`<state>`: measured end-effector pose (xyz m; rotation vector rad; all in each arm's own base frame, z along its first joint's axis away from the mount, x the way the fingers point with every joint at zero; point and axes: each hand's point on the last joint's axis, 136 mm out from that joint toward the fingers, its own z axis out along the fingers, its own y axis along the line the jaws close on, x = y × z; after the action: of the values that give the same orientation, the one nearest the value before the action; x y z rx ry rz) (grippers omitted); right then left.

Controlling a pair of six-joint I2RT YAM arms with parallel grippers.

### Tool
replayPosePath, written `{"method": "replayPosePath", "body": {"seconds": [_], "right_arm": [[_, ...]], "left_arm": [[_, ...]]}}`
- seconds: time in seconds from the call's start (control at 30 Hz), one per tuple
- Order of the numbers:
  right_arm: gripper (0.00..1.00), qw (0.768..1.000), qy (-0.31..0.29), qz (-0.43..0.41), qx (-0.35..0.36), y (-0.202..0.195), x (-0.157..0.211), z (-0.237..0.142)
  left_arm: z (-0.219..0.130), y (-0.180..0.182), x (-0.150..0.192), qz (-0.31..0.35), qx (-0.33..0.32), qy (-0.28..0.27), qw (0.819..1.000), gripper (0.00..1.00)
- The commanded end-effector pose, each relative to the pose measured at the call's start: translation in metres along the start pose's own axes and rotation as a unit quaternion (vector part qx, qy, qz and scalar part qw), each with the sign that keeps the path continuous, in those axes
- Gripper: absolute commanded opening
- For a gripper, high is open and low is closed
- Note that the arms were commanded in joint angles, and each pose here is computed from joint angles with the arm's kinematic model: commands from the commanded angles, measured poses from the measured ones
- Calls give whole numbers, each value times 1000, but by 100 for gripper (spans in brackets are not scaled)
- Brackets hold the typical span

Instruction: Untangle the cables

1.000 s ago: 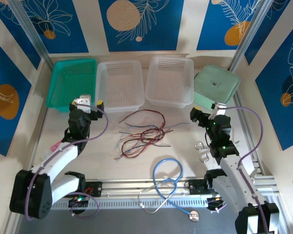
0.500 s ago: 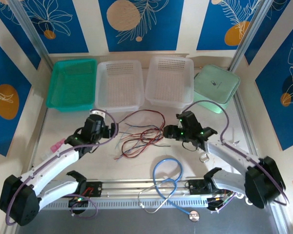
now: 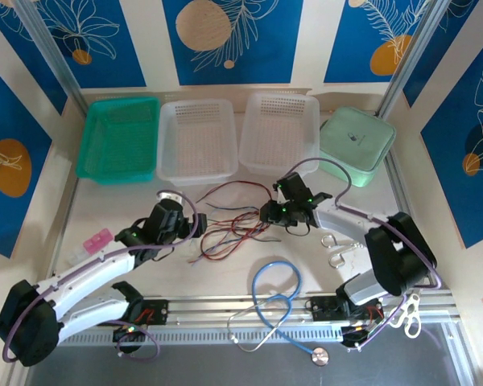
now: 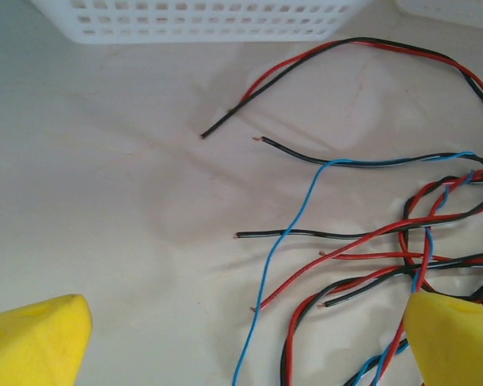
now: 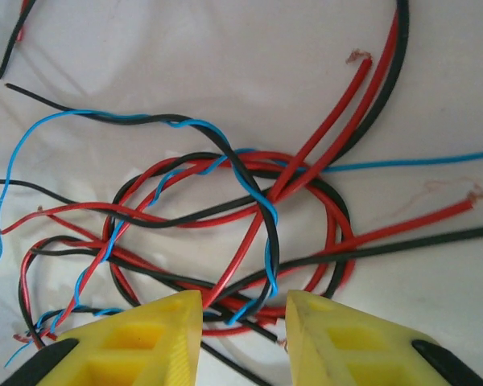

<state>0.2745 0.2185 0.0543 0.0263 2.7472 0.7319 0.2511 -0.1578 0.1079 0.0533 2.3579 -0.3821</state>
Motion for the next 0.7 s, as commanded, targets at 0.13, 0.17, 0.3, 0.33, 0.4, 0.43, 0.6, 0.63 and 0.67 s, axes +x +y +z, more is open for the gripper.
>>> {"method": "replayPosePath", "body": {"seconds": [0.13,0.17,0.3,0.33,0.4,0.43,0.6,0.63,0.67], "right_arm": [[28,1000,26,-5,-7,5,-2,17],[27,1000,28,-3,-4,3,-1,19],[24,1000,30,0,-3,-1,3,24],[22,1000,31,1,-4,-1,4,25],[20,999,32,-1,-5,-1,3,26],[20,999,32,-4,-8,0,3,27],[10,999,33,-11,-15,3,2,25],[8,999,33,-12,-14,4,3,24],[7,999,30,-12,-15,4,2,22]], "left_arm": [[5,-20,12,-10,40,23,999,95],[5,-20,13,-9,41,24,999,95],[5,-22,14,-12,44,25,999,95],[5,-23,14,-13,46,24,999,95],[5,-25,14,-13,48,23,998,95],[5,-25,13,-13,48,23,998,95],[3,-26,12,-3,40,25,999,94],[3,-26,12,-2,39,27,999,94],[2,-27,11,-2,40,27,999,94]]}}
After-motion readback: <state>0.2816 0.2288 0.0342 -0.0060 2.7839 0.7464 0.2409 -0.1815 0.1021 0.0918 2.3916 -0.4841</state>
